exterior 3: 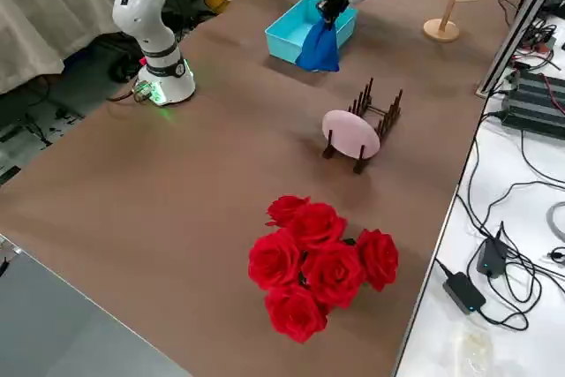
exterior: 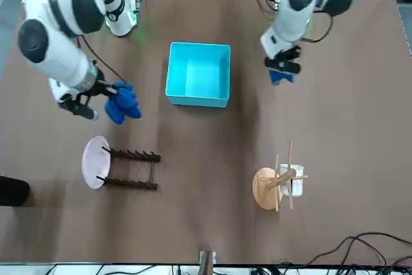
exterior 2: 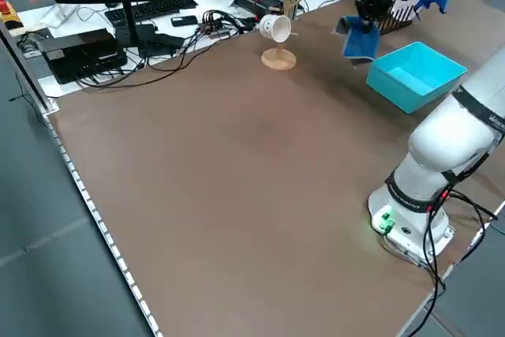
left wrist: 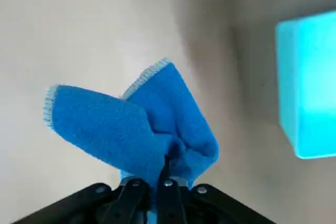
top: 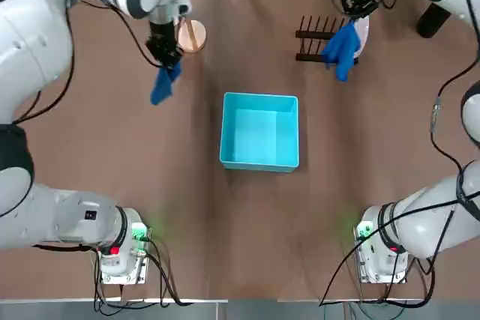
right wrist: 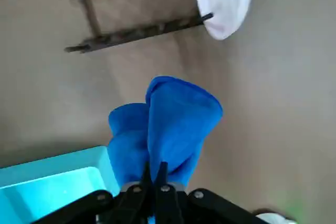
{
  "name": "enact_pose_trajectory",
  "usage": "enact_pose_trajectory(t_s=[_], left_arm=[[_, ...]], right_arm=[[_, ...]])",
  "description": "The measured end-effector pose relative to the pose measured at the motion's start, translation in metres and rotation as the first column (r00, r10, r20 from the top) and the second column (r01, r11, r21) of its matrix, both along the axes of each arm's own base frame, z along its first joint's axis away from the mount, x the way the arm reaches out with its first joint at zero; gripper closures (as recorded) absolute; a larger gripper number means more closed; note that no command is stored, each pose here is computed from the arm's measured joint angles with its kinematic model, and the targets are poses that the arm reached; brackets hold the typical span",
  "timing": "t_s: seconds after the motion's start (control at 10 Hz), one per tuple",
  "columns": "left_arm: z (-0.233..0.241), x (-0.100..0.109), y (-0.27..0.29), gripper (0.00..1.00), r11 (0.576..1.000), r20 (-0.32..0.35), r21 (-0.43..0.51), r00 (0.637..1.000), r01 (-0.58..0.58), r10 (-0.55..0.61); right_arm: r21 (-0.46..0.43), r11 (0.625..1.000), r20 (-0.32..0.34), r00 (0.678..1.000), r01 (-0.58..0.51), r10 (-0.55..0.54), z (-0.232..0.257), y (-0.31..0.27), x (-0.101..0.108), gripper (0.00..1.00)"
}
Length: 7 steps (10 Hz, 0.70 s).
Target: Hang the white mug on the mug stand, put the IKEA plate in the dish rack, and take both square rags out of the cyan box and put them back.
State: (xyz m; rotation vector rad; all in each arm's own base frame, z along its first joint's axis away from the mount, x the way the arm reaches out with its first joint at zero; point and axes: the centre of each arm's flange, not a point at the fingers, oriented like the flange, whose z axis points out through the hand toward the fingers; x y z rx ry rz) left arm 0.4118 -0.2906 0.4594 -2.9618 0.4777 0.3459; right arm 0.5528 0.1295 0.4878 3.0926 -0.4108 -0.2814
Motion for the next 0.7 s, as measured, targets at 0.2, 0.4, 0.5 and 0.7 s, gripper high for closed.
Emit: enact_pose_trajectory(t_s=[0.2, 0.4, 0.5, 0.7], left_arm=[[-0.024, -0.009, -0.056, 0.94, 0.999, -0.036, -0.027, 0.999, 0.027, -0.028], [-0.046, -0.017, -0.109, 0.94, 0.995, -0.046, -0.097, 0.999, 0.013, -0.017], [-0.056, -0.023, -0.129, 0.94, 0.991, -0.053, -0.132, 0.998, 0.020, -0.027], [-0.081, -0.043, -0.164, 0.94, 0.985, -0.073, -0.172, 0.997, 0.009, -0.022]], right_arm=[[0.024, 0.999, 0.006, 0.999, -0.045, 0.045, 0.000, -0.058, 0.009, 0.97], [0.040, 0.996, 0.000, 0.997, -0.076, 0.076, -0.006, -0.102, 0.011, 0.97], [0.044, 0.994, -0.015, 0.995, -0.101, 0.101, -0.021, -0.111, 0.007, 0.97], [0.050, 0.991, -0.037, 0.991, -0.127, 0.129, -0.064, -0.115, -0.005, 0.97]])
